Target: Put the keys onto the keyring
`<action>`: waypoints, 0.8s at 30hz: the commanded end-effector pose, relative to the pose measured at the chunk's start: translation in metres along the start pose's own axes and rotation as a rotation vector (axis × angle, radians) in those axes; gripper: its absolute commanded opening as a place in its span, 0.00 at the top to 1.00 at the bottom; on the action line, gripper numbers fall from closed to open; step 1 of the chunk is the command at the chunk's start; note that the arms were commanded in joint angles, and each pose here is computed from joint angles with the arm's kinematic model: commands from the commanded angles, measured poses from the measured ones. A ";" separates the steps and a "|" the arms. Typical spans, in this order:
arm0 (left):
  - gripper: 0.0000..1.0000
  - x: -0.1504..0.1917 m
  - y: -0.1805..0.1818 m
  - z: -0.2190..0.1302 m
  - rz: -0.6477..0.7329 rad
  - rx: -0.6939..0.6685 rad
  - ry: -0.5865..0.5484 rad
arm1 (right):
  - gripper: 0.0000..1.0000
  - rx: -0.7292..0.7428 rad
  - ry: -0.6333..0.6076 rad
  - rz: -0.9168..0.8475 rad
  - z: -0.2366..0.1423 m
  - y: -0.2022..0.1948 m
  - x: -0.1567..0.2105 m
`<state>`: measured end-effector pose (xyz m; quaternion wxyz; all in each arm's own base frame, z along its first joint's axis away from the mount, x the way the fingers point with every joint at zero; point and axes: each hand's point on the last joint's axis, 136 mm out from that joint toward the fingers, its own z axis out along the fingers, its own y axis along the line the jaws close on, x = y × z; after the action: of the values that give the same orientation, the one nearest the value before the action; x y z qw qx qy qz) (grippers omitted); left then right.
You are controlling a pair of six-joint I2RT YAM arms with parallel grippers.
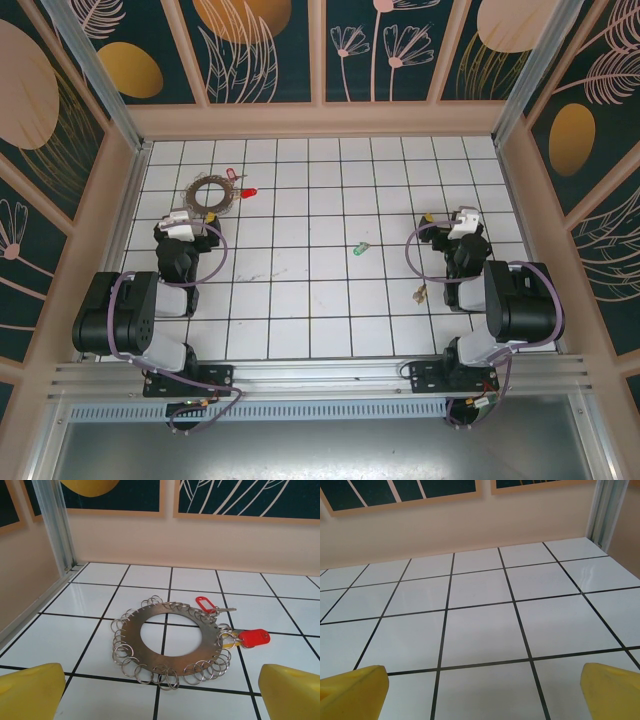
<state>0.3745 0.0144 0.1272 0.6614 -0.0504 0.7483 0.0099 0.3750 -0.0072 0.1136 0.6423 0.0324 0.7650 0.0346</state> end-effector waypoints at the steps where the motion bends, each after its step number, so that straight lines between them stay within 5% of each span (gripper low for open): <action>1: 0.01 -0.011 -0.007 0.001 0.000 0.045 -0.026 | 0.01 -0.035 -0.018 0.007 0.003 0.007 -0.009; 8: 0.01 -0.029 -0.001 -0.017 -0.034 0.014 -0.063 | 0.01 -0.064 -0.039 -0.022 -0.004 0.016 -0.018; 12: 0.01 -0.038 0.004 -0.024 -0.068 -0.014 -0.059 | 0.01 -0.052 0.096 0.023 0.007 0.017 -0.026; 16: 0.01 -0.049 0.042 -0.024 -0.264 -0.250 -0.014 | 0.01 -0.026 0.134 0.121 0.006 0.016 -0.049; 20: 0.01 -0.067 0.021 0.003 -0.261 -0.162 0.108 | 0.01 0.069 0.229 0.381 0.007 0.008 -0.051; 24: 0.01 -0.061 -0.021 0.039 -0.289 0.033 0.280 | 0.02 -0.127 0.336 0.437 0.010 0.045 -0.047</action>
<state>0.4139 0.0250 0.2256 0.6384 -0.1610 0.7513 -0.0458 0.4042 0.0067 0.1890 0.5695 0.1354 0.7971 0.1484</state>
